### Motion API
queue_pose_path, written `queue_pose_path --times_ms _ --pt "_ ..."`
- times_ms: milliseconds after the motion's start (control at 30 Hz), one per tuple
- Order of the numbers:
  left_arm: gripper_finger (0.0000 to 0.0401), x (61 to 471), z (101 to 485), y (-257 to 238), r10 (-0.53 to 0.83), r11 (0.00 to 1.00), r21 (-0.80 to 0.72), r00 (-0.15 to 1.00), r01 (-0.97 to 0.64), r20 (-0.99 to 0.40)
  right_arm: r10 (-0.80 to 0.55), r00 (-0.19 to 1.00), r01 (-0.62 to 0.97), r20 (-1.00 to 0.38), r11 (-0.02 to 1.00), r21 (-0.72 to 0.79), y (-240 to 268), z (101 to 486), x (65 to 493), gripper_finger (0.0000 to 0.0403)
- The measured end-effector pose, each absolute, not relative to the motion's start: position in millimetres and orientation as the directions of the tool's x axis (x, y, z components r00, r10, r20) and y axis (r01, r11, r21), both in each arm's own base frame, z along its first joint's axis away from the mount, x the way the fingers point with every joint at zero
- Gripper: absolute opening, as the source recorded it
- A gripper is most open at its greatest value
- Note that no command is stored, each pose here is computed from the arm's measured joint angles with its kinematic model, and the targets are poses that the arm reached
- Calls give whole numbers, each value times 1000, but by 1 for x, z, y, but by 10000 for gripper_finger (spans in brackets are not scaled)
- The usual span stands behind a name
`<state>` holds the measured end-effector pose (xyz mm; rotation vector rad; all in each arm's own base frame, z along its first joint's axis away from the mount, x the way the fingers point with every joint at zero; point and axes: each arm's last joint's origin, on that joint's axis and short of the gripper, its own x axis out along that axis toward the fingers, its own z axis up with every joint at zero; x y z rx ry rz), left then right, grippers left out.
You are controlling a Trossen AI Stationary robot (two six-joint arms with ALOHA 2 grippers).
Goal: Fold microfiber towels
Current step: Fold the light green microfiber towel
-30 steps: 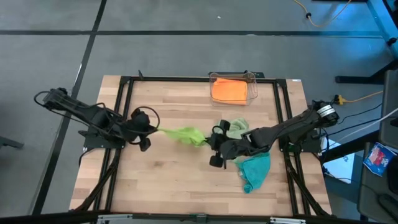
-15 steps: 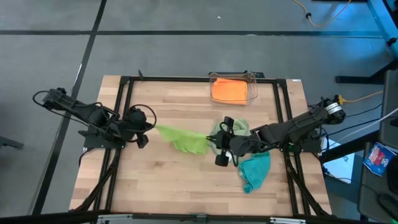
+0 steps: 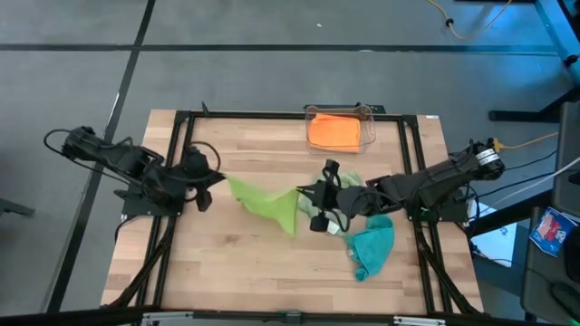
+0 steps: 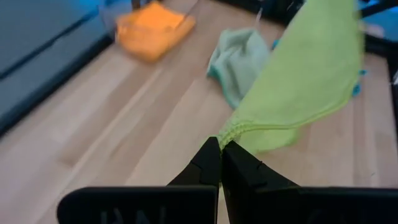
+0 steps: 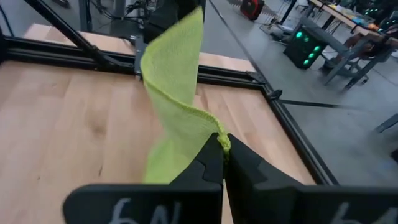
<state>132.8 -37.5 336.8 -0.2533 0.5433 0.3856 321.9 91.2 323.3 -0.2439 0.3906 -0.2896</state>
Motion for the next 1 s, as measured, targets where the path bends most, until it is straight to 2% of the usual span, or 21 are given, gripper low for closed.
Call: queue_pose_path --times_ms 167,433,667,1000 --pt "0 128 364 -35 302 904 -101 788 -416 -536 -351 883 249 -313 914 -321 79 326 326 4" --pt "0 125 364 -34 350 885 -30 707 -465 -614 -404 867 284 -290 881 -380 67 328 329 4" --pt "0 118 363 -29 426 863 71 645 -500 -634 -578 784 398 -226 748 -530 57 338 321 4" --pt "0 104 390 -21 499 827 84 655 -556 -568 -568 792 398 -223 758 -517 28 345 323 4"
